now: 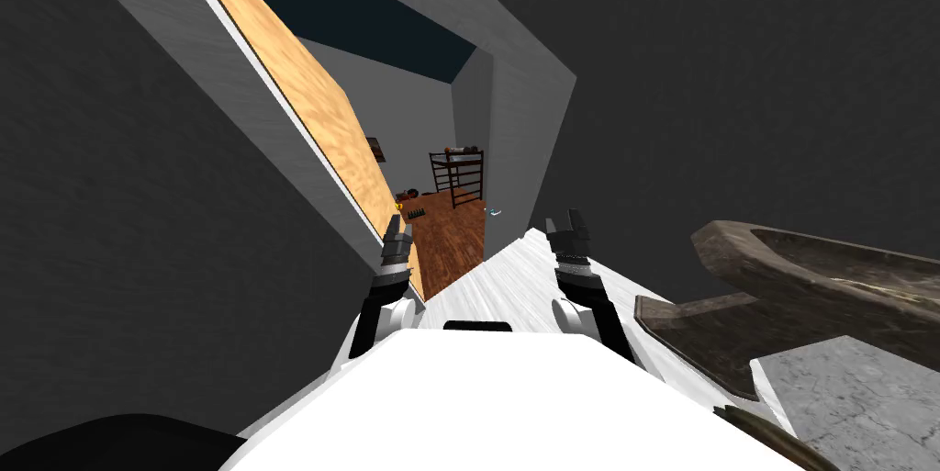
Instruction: Push the door open
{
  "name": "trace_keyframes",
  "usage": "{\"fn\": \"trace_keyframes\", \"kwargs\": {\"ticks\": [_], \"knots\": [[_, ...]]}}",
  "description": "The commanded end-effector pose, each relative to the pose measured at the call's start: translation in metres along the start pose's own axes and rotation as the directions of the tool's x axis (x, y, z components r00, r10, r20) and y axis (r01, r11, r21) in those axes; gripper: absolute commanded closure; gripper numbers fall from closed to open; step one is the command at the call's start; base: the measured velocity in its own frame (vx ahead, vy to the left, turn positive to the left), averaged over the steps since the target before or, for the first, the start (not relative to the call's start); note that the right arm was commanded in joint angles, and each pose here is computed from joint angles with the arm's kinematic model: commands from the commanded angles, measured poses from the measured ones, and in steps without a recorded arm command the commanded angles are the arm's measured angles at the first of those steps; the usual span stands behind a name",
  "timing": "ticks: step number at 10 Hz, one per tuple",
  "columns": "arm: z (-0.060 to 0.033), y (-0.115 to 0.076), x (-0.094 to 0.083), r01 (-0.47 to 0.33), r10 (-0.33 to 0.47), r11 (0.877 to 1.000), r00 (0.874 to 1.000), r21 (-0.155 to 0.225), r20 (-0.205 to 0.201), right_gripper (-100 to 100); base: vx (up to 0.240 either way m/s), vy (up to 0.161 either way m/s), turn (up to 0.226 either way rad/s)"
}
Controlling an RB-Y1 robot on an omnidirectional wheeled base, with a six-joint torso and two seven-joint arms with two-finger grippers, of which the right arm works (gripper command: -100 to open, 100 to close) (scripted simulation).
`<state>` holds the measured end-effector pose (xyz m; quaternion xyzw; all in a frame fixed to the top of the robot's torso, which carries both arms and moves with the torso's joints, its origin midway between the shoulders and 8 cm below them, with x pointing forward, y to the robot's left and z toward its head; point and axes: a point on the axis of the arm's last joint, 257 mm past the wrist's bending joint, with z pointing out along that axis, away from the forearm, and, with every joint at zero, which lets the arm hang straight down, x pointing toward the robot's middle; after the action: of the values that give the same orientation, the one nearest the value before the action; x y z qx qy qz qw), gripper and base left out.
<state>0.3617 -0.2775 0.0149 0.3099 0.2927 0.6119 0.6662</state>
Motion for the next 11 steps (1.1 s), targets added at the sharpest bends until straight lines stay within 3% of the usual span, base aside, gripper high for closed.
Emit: {"fn": "trace_keyframes", "kwargs": {"ticks": [1, 5, 11], "knots": [[-0.0025, -0.012, 0.003, -0.005, 0.005, 1.0, 1.0, 0.018, -0.007, -100, 0.043, -0.024, 0.067], [-0.0111, -0.044, 0.011, -0.017, 0.018, 0.997, 1.0, 0.069, -0.025, -100, 0.099, -0.067, 0.072], [-0.0311, -0.1, 0.027, -0.035, 0.044, 0.986, 0.997, 0.161, -0.055, -100, 0.1, -0.078, 0.077]]}}
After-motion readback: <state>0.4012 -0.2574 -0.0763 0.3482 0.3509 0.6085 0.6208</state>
